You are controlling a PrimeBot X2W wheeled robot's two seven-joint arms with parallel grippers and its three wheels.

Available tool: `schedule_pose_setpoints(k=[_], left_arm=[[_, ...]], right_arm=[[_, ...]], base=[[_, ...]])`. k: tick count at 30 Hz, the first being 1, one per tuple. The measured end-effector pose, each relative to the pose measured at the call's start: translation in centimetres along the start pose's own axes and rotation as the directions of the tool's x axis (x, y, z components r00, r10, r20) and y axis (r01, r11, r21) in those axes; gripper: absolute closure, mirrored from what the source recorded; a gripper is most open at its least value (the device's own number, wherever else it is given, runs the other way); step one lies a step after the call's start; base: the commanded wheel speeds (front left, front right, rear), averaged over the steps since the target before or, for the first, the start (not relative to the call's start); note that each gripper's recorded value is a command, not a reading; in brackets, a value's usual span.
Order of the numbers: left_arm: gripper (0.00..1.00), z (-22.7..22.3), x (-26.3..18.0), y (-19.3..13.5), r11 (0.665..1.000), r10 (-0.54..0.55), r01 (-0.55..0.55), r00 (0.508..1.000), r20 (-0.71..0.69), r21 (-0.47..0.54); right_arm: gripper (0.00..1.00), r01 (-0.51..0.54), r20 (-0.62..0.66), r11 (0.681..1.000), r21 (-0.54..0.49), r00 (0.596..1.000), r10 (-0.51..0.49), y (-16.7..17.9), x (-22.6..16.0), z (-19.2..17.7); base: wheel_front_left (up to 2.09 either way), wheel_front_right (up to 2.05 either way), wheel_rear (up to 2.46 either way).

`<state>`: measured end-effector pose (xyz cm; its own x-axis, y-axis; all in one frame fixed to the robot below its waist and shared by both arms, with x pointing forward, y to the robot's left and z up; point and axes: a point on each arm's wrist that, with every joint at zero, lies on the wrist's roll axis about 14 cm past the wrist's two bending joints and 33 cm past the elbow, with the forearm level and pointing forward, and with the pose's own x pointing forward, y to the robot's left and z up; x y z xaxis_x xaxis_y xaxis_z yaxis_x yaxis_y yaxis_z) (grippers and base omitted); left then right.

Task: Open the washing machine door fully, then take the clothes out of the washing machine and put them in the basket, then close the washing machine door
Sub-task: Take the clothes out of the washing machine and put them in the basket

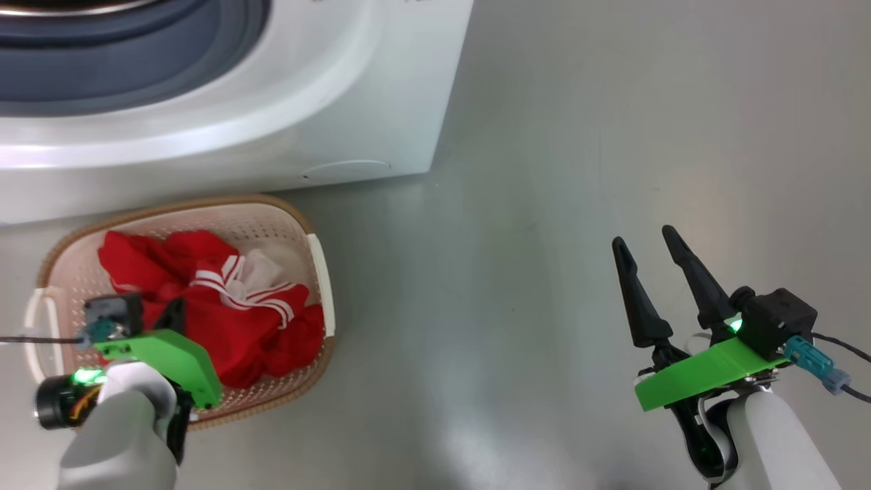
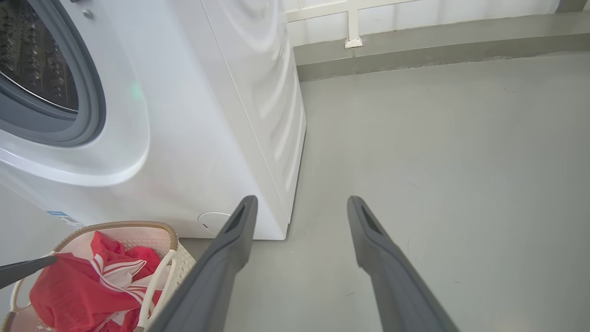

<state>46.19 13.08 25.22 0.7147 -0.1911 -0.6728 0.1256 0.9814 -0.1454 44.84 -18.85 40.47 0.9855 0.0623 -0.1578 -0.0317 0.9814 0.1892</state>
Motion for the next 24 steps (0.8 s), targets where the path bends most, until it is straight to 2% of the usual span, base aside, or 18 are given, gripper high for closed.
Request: schedule_pose_setpoints(k=[4, 5, 7, 8, 9, 10, 24], left_arm=[[1.0, -0.7, 0.9, 0.2, 1.0, 0.004, -0.005, 1.0, -0.025, -0.013], [0.92, -0.9, 1.1, 0.1, 1.0, 0.003, -0.003, 1.0, -0.031, -0.019], [0.59, -1.2, 1.2, 0.0, 1.0, 0.001, -0.002, 0.999, -0.039, -0.024], [0.37, -1.2, 1.2, 0.1, 1.0, 0.004, -0.005, 0.999, -0.038, -0.031], [0.03, -1.1, 1.1, 0.1, 0.999, 0.007, -0.008, 0.999, -0.036, -0.037], [0.0, -1.0, 1.0, 0.2, 0.999, 0.009, -0.011, 0.999, -0.033, -0.04], [0.0, 3.1, -2.6, 0.9, 0.991, 0.052, -0.035, 0.99, 0.131, -0.132]], right_arm=[[0.0, 0.014, -0.019, 1.0, -0.007, 1.0, -0.015, -0.5, 0.1, -0.7], [0.0, 0.019, -0.023, 1.0, -0.008, 1.0, -0.019, -0.7, 0.0, -0.9], [0.0, 0.024, -0.027, 1.0, -0.009, 0.999, -0.024, -0.9, 0.0, -1.0], [0.0, 0.025, -0.027, 1.0, -0.009, 0.999, -0.025, -0.9, 0.0, -1.0], [0.0, 0.026, -0.026, 1.0, -0.009, 0.999, -0.026, -0.9, 0.0, -0.9], [0.0, 0.025, -0.025, 1.0, -0.008, 0.999, -0.025, -0.9, -0.1, -0.9], [0.0, -0.021, 0.037, 1.0, -0.003, 0.999, 0.021, 0.9, -0.5, 1.7]], base=[[0.0, 0.0, 0.0], [0.0, 0.0, 0.0], [0.0, 0.0, 0.0], [0.0, 0.0, 0.0], [0.0, 0.0, 0.0], [0.0, 0.0, 0.0], [0.0, 0.0, 0.0]])
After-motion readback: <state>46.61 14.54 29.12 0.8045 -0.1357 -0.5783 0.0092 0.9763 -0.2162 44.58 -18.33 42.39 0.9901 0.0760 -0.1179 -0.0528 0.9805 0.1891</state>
